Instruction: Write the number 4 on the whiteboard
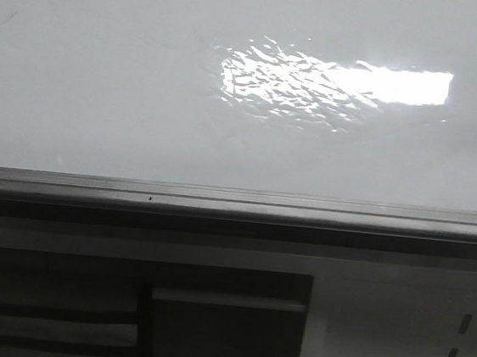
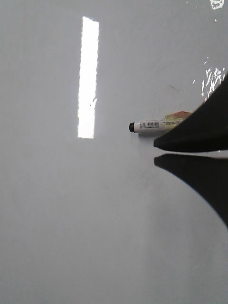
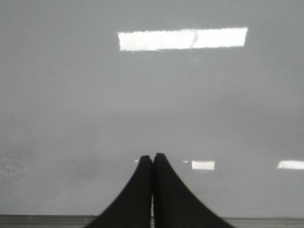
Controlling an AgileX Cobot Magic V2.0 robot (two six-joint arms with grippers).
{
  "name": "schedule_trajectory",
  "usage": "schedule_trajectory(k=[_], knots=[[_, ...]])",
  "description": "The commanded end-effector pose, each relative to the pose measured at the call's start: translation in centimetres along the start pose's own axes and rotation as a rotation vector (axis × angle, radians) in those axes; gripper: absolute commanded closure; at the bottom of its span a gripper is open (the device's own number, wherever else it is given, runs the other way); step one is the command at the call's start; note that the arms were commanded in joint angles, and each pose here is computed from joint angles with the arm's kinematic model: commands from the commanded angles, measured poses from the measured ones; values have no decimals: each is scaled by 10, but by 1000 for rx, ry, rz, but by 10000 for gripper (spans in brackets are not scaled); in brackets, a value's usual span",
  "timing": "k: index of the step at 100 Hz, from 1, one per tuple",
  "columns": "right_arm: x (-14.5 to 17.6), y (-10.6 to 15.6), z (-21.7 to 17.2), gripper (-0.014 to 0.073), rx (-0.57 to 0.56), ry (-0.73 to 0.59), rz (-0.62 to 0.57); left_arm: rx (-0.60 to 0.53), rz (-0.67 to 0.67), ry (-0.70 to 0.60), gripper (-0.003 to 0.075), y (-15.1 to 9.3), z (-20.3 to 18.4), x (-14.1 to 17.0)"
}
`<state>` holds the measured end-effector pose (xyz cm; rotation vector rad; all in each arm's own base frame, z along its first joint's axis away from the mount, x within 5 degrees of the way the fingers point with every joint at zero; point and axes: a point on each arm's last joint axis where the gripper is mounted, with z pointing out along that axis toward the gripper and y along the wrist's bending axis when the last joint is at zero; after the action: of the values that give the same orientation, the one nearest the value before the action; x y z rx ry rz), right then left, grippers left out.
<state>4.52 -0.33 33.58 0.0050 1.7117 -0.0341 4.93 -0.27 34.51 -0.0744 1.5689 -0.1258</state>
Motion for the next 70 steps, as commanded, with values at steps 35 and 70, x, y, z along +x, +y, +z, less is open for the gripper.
schedule_trajectory(k=[35,70], knots=[[-25,-1,13,667,15,4,-20,9,-5,-7,741,-3,18,-23],[-25,-1,14,664,16,7,-22,9,-3,-24,737,-3,18,-24]])
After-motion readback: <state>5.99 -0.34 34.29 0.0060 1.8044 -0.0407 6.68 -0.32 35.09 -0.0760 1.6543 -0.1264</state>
